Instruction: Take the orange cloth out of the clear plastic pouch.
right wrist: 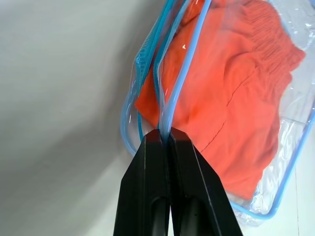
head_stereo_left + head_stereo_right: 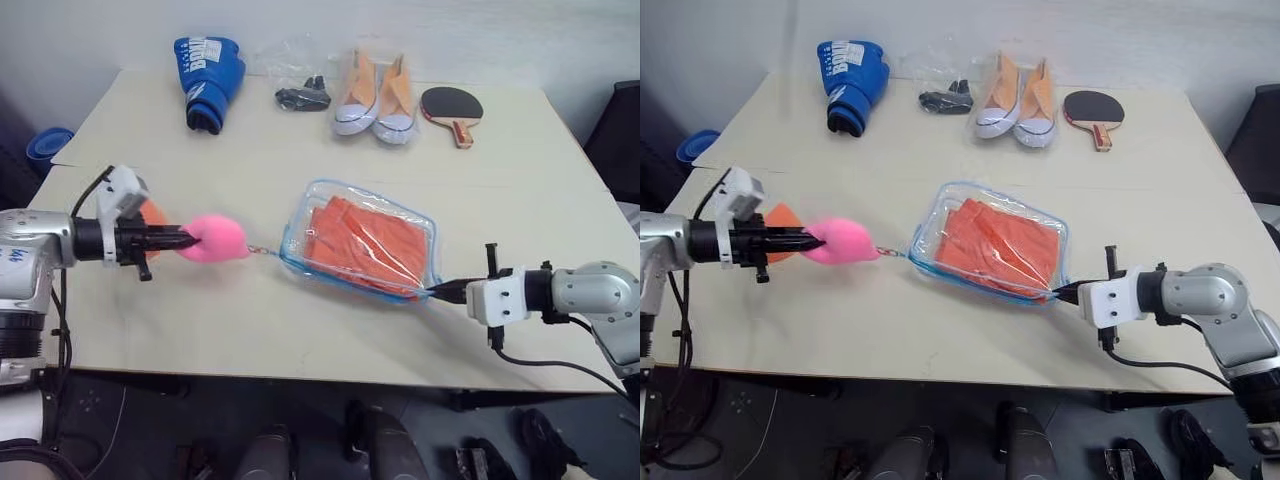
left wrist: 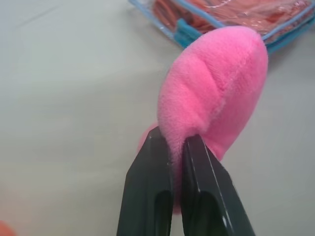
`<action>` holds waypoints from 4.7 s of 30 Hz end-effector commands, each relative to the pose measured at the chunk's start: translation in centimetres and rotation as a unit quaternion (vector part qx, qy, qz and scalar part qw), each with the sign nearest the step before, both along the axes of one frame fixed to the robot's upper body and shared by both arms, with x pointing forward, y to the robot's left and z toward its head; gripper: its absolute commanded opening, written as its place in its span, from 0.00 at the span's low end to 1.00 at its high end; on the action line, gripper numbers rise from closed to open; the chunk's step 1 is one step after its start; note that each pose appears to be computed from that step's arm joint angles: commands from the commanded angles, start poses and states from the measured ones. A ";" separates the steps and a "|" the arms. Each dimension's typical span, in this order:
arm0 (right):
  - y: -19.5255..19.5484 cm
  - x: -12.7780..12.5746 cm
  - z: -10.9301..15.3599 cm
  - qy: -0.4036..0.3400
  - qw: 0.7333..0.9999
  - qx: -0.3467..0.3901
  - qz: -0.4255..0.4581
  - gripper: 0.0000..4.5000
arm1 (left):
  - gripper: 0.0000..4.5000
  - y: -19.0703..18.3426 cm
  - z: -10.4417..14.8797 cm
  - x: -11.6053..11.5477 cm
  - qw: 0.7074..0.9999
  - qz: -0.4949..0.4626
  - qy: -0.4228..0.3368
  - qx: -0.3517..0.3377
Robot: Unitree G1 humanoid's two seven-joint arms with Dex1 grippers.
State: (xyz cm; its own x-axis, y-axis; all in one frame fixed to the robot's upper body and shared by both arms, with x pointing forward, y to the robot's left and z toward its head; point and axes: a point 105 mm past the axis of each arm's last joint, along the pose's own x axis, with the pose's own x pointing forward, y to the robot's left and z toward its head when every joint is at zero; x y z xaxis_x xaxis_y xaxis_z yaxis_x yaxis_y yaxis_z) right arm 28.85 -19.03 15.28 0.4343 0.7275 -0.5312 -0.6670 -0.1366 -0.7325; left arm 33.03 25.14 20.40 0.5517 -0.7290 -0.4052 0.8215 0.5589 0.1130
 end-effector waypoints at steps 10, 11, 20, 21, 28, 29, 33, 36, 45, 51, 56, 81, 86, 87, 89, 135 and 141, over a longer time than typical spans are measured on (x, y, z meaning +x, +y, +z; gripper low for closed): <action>0.1 -0.1 0.3 0.015 0.999 0.026 -0.026 0.16 | 0.19 -1.9 -2.9 -0.5 1.000 -0.005 0.015 -0.008; 0.2 -0.1 0.3 0.017 0.999 0.031 -0.031 0.23 | 0.26 -1.9 -3.2 -0.6 1.000 -0.005 0.015 -0.007; -0.1 -1.9 1.3 0.024 0.990 0.101 -0.096 0.93 | 0.89 0.1 -3.3 -2.2 0.999 0.020 0.037 -0.018; -0.1 -2.2 1.6 0.032 0.986 0.120 -0.108 0.98 | 0.94 0.6 -3.2 -2.7 0.999 0.015 0.043 -0.022; 1.4 -4.2 3.6 0.103 0.956 0.234 -0.145 0.99 | 0.94 1.6 1.5 -2.5 0.999 -0.015 0.011 -0.030; 2.0 -4.5 3.9 0.118 0.949 0.254 -0.143 0.99 | 0.94 0.2 2.6 -2.4 0.999 -0.050 -0.008 -0.012; 3.9 -5.3 4.6 0.171 0.929 0.301 -0.133 0.99 | 0.94 -5.0 4.8 -2.2 0.982 -0.166 -0.071 0.047; 5.3 -6.0 4.7 0.206 0.915 0.324 -0.126 0.99 | 0.94 -9.2 4.6 -2.3 0.951 -0.251 -0.134 0.118; 6.1 -6.3 4.6 0.216 0.904 0.340 -0.143 0.99 | 0.94 -13.5 -2.1 -1.1 0.849 -0.374 -0.233 0.291; 5.8 -6.4 4.3 0.211 0.903 0.338 -0.158 0.99 | 0.94 -14.6 -2.2 1.4 0.847 -0.335 -0.294 0.290; 5.6 -6.5 4.1 0.213 0.904 0.334 -0.161 0.99 | 0.94 -14.9 -2.0 2.0 0.860 -0.320 -0.297 0.265; 6.5 -6.7 2.9 0.208 0.909 0.324 -0.159 1.00 | 0.00 -19.5 -1.6 0.0 0.974 -0.214 -0.044 -0.060; 6.4 -5.3 1.8 0.175 0.913 0.316 -0.192 0.87 | 0.00 -21.0 -0.6 0.2 0.980 -0.164 -0.018 -0.108; 6.2 -4.7 1.4 0.161 0.916 0.306 -0.202 0.81 | 0.00 -21.1 -0.7 0.2 0.981 -0.160 -0.020 -0.104; 5.8 -3.3 0.7 0.128 0.920 0.289 -0.232 0.64 | 0.00 -21.3 -1.0 0.1 0.982 -0.157 -0.020 -0.102; 5.8 3.2 -3.5 -0.029 0.961 0.113 -0.251 0.77 | 0.00 -22.6 -1.0 -0.2 0.979 -0.176 -0.049 -0.092; 3.7 4.7 -4.8 -0.057 0.951 0.044 -0.300 0.77 | 0.00 -22.8 -0.9 -0.2 0.978 -0.178 -0.051 -0.093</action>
State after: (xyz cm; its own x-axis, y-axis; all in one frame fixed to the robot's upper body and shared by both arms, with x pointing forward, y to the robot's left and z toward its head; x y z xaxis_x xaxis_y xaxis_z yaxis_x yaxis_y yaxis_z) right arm 33.09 -13.08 12.66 0.8160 0.4788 -0.3238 -0.5051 0.3184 -0.8022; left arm 33.00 2.79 18.19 0.2944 -0.9246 -0.2416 0.9555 0.2805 0.0911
